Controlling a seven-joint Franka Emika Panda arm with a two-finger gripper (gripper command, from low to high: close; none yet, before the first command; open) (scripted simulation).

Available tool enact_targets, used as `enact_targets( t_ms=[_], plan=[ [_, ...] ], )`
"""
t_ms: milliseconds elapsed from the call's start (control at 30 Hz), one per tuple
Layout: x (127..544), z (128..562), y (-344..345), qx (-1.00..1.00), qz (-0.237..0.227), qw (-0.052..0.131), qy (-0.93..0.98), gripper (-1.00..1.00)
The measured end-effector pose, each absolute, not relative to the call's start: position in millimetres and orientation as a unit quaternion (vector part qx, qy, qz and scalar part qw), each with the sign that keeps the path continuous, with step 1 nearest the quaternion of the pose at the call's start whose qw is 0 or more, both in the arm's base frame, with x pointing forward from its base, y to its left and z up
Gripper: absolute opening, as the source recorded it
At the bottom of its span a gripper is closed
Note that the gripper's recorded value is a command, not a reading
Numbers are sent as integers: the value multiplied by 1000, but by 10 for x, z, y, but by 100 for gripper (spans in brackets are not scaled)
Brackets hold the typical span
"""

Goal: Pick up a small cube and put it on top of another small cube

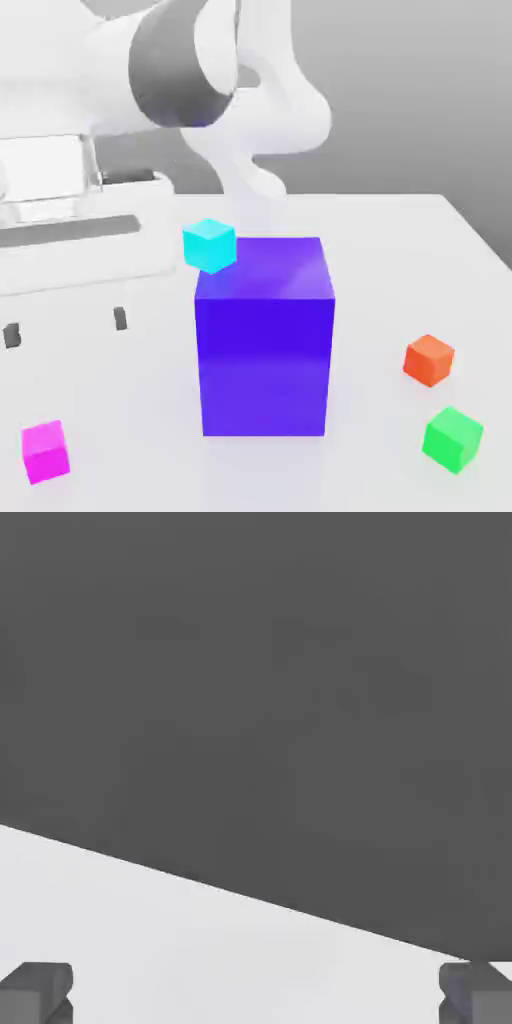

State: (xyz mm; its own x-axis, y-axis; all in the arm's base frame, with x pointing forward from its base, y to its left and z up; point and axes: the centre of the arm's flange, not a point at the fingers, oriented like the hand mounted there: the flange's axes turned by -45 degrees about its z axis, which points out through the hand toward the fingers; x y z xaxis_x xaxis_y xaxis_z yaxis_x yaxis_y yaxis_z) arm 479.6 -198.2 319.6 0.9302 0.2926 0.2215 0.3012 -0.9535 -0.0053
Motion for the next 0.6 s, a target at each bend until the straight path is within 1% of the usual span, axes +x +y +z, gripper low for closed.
enact_targets(
  t_ms=[100,267,400,433,600],
  plan=[
    [4666,2708,-2194,-982,-72,14,-173,0],
    [4322,1987,-2577,-979,-10,1,-203,0],
    [4271,1435,-2637,-978,-1,-1,-209,0],
    [4262,1330,-2636,-978,0,-1,-208,-100],
    [4260,1328,-2634,-978,0,0,-208,-100]
  ],
)
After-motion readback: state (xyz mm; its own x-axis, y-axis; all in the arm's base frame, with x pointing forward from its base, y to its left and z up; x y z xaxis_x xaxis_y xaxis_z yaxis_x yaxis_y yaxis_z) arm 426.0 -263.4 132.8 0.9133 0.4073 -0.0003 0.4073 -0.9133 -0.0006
